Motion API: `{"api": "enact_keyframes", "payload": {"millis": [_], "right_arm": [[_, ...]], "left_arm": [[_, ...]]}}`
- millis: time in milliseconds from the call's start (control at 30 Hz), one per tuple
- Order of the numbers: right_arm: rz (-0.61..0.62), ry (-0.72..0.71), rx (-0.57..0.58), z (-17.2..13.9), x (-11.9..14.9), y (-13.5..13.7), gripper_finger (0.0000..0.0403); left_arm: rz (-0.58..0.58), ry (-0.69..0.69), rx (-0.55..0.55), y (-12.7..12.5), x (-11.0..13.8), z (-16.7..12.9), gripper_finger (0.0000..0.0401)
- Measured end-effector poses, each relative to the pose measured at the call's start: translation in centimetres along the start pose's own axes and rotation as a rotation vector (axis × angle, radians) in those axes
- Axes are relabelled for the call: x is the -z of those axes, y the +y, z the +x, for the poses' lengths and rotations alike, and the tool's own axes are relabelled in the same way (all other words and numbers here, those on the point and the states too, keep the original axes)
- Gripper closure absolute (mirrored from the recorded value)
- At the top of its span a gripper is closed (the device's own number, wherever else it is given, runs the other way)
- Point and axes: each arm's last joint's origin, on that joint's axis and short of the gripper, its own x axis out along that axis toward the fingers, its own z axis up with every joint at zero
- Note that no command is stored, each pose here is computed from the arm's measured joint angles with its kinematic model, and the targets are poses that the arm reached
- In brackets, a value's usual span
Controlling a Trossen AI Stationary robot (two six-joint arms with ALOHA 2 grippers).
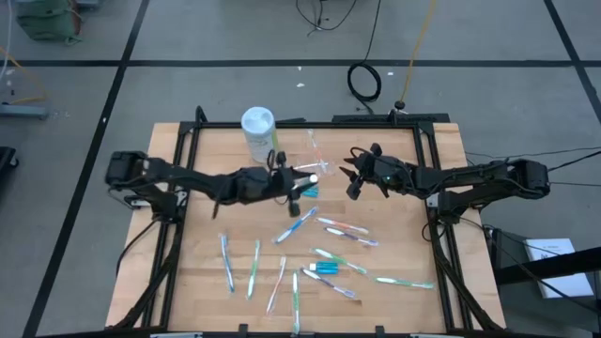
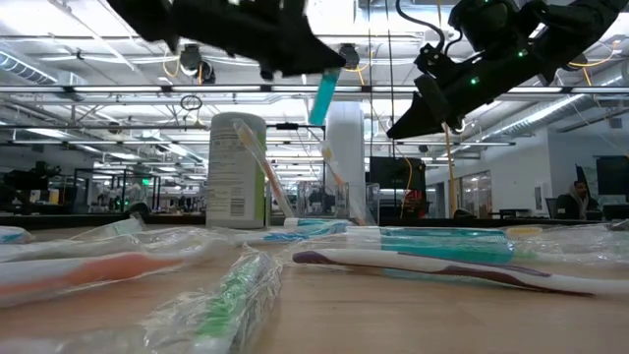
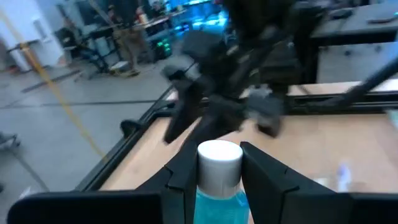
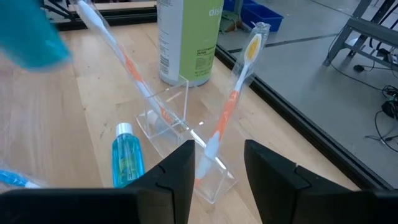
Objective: Pick & Place toothbrushing station
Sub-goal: Put the mouthwash into the transparent organizer
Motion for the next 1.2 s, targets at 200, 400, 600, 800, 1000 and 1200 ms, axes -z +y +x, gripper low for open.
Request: {"api": "enact_keyframes", "payload": {"millis": [200, 400, 600, 800, 1000, 1200], "right_arm": [[0.002, -0.006, 0.000, 0.0, -0.1, 0.0, 0.0273], [0.002, -0.007, 0.000, 0.0, -0.1, 0.0, 0.0273], [0.002, -0.006, 0.000, 0.0, -0.1, 0.0, 0.0273], [0.002, -0.006, 0.000, 0.0, -0.1, 0.0, 0.0273], [0.002, -0.006, 0.000, 0.0, -0.1, 0.0, 0.0273], [0.002, -0.006, 0.000, 0.0, -0.1, 0.0, 0.0273]], "left_arm": [[-0.111, -0.136, -0.159, 1.4, 3.1, 3.3, 0.0303], [-0.070, -0.097, -0.352, 1.8, 6.8, 5.0, 0.0303], [-0.083, -0.053, -0.456, 2.2, 8.4, 5.5, 0.0303], [-0.095, -0.052, -0.540, 3.3, 8.5, 5.5, 0.0303], [-0.095, 0.048, -0.508, 4.1, 9.8, 5.8, 0.0300], [-0.155, 0.087, -0.479, 5.1, 10.6, 5.9, 0.0298]]}}
